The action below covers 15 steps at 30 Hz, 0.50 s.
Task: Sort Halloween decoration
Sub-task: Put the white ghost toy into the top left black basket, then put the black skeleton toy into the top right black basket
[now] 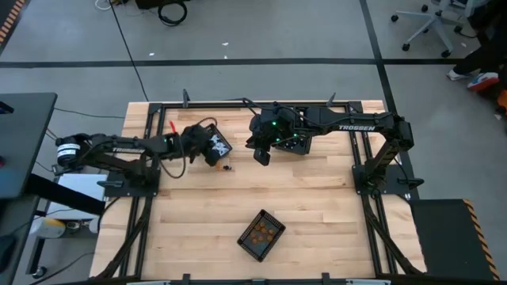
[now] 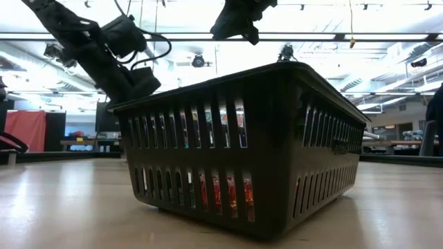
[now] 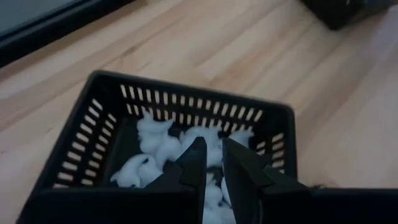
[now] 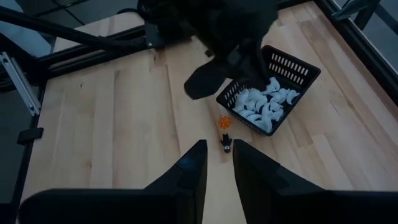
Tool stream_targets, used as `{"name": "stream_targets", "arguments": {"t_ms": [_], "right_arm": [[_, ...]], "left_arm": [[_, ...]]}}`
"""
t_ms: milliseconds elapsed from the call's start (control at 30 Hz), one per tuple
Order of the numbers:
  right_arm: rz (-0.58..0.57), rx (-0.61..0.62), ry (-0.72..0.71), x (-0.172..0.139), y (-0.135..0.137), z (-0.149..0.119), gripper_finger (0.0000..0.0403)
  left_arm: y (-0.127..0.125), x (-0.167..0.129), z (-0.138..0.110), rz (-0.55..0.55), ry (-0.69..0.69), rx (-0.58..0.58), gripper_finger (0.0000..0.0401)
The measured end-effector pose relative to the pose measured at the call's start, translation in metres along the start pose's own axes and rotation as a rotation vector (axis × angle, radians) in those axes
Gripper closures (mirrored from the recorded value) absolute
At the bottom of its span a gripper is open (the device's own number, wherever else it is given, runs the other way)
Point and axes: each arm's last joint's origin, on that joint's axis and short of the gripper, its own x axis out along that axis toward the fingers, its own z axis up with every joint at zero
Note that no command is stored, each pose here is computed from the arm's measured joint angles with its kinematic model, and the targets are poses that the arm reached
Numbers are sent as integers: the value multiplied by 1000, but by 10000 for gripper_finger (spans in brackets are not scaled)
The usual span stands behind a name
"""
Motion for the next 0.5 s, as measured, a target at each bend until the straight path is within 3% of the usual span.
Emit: {"name": "stream_targets", "arguments": {"t_ms": [200, 400, 500], "right_arm": [[-1, 16, 0, 0, 0, 0, 320], [-36, 2, 10, -16, -7, 0, 320], [-57, -11, -12, -30, -12, 3, 320]], "left_arm": [[3, -2, 8, -1, 41, 36, 342], [-21, -12, 16, -194, 57, 229, 341], [-35, -16, 18, -245, 53, 273, 327]]}}
